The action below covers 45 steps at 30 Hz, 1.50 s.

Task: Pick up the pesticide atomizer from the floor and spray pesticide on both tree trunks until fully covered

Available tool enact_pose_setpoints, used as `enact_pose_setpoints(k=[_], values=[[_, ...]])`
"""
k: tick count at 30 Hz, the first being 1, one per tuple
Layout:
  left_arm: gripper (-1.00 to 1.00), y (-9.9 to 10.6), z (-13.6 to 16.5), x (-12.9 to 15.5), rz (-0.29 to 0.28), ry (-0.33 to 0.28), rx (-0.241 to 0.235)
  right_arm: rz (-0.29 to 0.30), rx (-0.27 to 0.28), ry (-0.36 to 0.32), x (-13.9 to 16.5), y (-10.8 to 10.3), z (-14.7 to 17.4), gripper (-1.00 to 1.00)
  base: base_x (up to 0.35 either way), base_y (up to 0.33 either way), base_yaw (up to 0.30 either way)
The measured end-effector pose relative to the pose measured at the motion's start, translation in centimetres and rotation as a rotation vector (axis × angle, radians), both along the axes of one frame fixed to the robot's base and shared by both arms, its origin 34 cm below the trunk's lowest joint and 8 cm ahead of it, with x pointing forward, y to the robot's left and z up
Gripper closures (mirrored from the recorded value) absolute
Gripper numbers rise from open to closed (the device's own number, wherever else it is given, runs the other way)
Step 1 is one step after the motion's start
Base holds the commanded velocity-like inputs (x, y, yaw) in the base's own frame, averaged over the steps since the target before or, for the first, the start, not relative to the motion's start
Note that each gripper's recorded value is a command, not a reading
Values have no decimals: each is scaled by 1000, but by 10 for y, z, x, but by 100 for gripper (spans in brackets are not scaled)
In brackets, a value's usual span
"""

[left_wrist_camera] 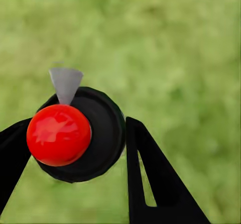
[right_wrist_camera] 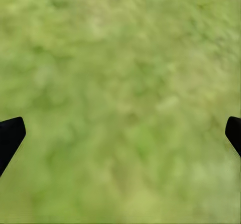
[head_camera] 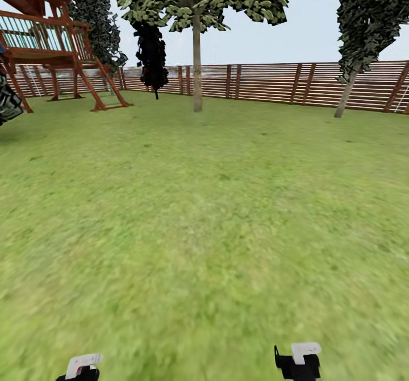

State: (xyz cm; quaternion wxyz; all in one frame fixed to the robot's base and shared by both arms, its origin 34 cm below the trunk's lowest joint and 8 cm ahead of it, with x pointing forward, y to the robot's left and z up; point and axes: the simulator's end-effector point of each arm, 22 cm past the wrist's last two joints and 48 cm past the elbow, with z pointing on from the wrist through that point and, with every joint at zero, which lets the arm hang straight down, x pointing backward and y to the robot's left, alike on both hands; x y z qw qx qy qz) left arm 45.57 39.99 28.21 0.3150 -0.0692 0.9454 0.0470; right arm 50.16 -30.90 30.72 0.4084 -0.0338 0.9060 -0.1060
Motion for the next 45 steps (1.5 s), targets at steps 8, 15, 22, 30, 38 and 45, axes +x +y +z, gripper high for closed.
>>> enact_pose_setpoints(k=[8,15,22,30,38,45], values=[[100,0,0,0,0,0,0,0,0,0,0,0,0,-100,340,0,0],[100,1,0,0,0,0,1,0,0,0,0,0,0,-100,340,0,0],[100,1,0,0,1,0,1,0,0,1,0,0,0,-100,340,0,0],[100,1,0,0,1,0,1,0,0,1,0,0,0,-100,340,0,0],[100,1,0,0,0,0,2,0,0,1,0,0,0,-100,340,0,0],[100,1,0,0,1,0,1,0,0,1,0,0,0,-100,340,0,45]])
